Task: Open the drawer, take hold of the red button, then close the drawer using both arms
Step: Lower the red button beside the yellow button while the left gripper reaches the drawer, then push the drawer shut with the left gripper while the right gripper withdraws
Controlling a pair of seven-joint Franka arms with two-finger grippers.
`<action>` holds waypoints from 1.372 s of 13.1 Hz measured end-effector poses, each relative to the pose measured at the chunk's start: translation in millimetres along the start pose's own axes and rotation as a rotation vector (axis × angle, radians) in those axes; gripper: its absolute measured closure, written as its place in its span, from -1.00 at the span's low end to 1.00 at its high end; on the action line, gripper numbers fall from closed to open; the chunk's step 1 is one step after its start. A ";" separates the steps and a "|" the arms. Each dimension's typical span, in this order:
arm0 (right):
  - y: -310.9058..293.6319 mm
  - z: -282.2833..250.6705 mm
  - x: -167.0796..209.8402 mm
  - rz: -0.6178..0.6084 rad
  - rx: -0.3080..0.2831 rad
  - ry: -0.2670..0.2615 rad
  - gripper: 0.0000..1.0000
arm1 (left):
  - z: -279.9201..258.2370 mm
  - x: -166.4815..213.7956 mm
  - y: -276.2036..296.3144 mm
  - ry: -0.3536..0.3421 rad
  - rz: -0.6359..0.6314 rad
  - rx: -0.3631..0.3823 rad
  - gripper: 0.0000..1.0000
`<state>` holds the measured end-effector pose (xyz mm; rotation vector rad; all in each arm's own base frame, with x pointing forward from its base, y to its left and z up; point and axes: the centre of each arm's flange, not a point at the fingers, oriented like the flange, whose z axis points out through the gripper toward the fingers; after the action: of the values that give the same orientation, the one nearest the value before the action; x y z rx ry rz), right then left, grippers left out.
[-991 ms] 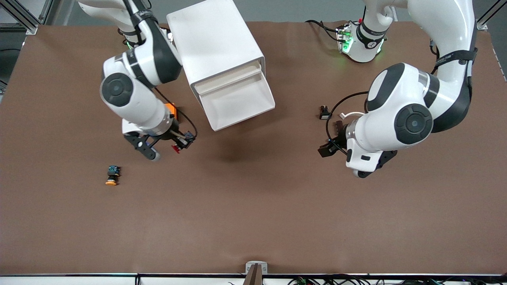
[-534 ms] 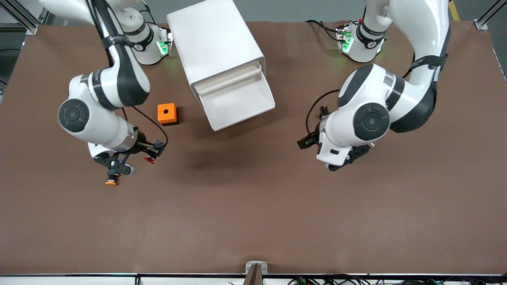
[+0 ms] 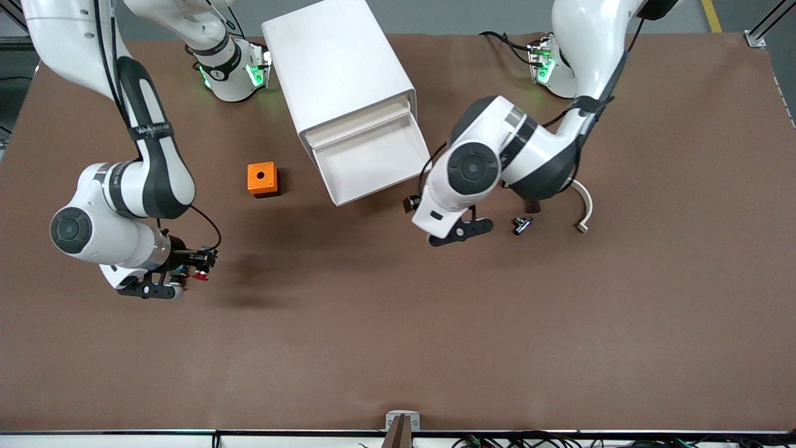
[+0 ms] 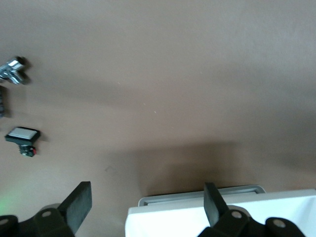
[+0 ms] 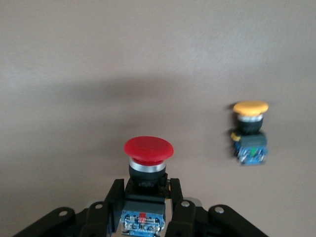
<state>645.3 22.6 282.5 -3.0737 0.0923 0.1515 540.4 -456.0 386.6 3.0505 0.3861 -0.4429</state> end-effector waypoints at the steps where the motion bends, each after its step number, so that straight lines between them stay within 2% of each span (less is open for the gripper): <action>1: 11.0 10.8 3.4 -0.011 -0.002 0.003 0.16 | 3.8 -1.2 2.2 0.001 0.002 0.005 -1.00; 4: 22.8 45.8 9.4 -0.014 -0.013 0.001 0.16 | 8.1 16.1 -3.3 0.079 0.005 0.035 -1.00; 6: 21.0 62.7 10.7 -0.017 -0.016 -0.004 0.16 | 20.2 17.5 7.3 0.107 0.022 0.014 -1.00; 13: 16.0 80.2 11.1 -0.024 -0.016 -0.011 0.16 | 91.7 -24.5 47.2 0.079 0.104 0.074 -1.00; 15: 16.4 79.3 11.8 -0.023 -0.016 -0.008 -0.14 | 100.5 -36.6 54.5 0.070 0.123 0.083 -1.00; 18: 18.7 66.7 17.6 -0.019 -0.015 0.018 -0.81 | 118.3 -68.9 72.2 0.005 0.142 0.068 -1.00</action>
<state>655.1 7.3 213.3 -3.0904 0.0630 0.1237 461.8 -550.7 292.7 3.1182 0.1561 -0.4497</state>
